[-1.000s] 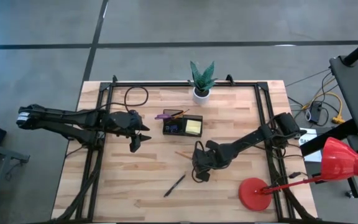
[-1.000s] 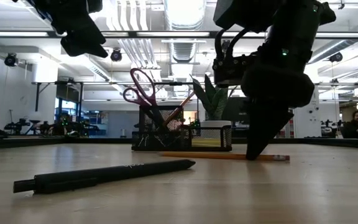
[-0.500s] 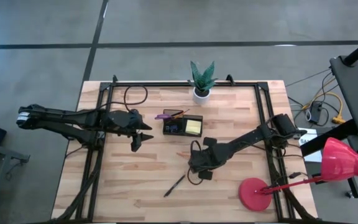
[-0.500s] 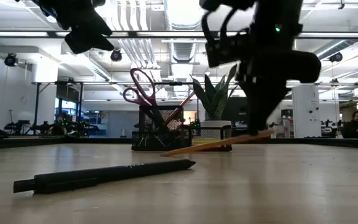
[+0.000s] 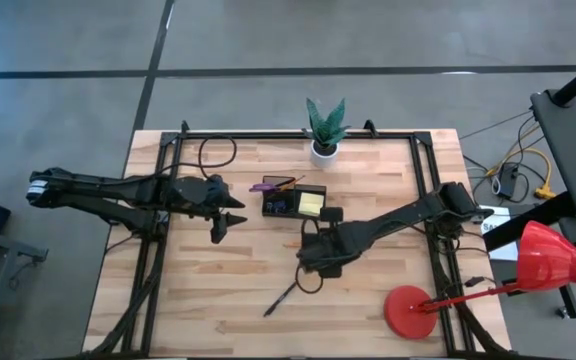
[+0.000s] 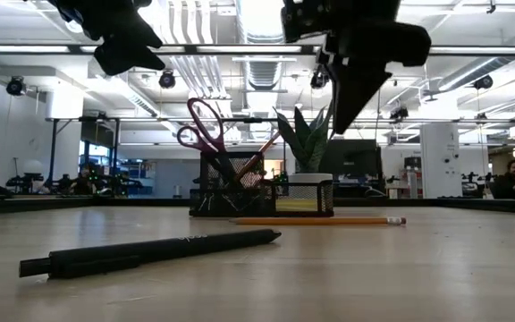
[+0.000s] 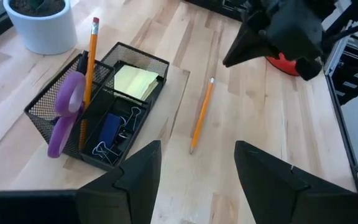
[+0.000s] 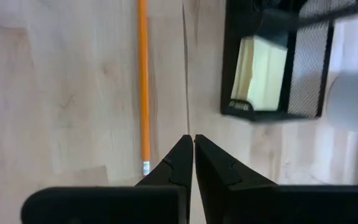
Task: Pick and place office supplies into organizer
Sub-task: Put the pencil into the desk organizer
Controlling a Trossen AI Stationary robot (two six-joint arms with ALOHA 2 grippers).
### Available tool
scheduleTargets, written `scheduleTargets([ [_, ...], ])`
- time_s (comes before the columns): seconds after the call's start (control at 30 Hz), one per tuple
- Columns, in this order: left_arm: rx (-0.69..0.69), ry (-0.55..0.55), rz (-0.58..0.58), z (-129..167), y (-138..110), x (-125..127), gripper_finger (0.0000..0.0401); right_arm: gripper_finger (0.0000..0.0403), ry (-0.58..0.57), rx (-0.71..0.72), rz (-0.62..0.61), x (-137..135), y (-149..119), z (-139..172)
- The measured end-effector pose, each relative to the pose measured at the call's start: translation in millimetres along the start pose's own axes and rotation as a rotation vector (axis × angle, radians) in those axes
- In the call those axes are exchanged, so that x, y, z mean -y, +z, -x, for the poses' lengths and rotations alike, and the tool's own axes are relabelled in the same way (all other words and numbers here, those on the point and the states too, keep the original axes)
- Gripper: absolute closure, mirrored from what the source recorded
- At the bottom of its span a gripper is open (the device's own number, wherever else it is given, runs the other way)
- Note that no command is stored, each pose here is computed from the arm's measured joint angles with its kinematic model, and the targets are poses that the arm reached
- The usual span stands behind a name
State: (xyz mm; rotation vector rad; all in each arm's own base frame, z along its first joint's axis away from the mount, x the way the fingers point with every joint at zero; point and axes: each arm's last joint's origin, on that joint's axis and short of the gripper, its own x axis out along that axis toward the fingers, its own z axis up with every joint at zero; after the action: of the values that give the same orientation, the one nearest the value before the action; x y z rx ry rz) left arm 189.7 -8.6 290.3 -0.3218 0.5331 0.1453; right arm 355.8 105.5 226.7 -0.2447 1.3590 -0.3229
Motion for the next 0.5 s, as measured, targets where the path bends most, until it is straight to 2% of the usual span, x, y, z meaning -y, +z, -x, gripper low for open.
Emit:
scheduleTargets([
  [0.13,-0.049,-0.002,-0.009,-9,-3,0,0.0212,0.0395,0.043,-0.081,-0.114,-1,-9,-13],
  [0.3,-0.175,-0.046,-0.125,-43,-12,3,0.0217,0.0395,0.044,-0.154,-0.171,-1,-19,-22],
  [0.4,-0.208,-0.046,-0.220,-69,-16,5,0.0241,0.0394,0.059,-0.188,-0.223,-2,-22,-23],
  [0.5,-0.227,-0.051,-0.277,-92,-16,7,0.0286,0.0394,0.053,-0.205,-0.257,0,-24,-21],
])
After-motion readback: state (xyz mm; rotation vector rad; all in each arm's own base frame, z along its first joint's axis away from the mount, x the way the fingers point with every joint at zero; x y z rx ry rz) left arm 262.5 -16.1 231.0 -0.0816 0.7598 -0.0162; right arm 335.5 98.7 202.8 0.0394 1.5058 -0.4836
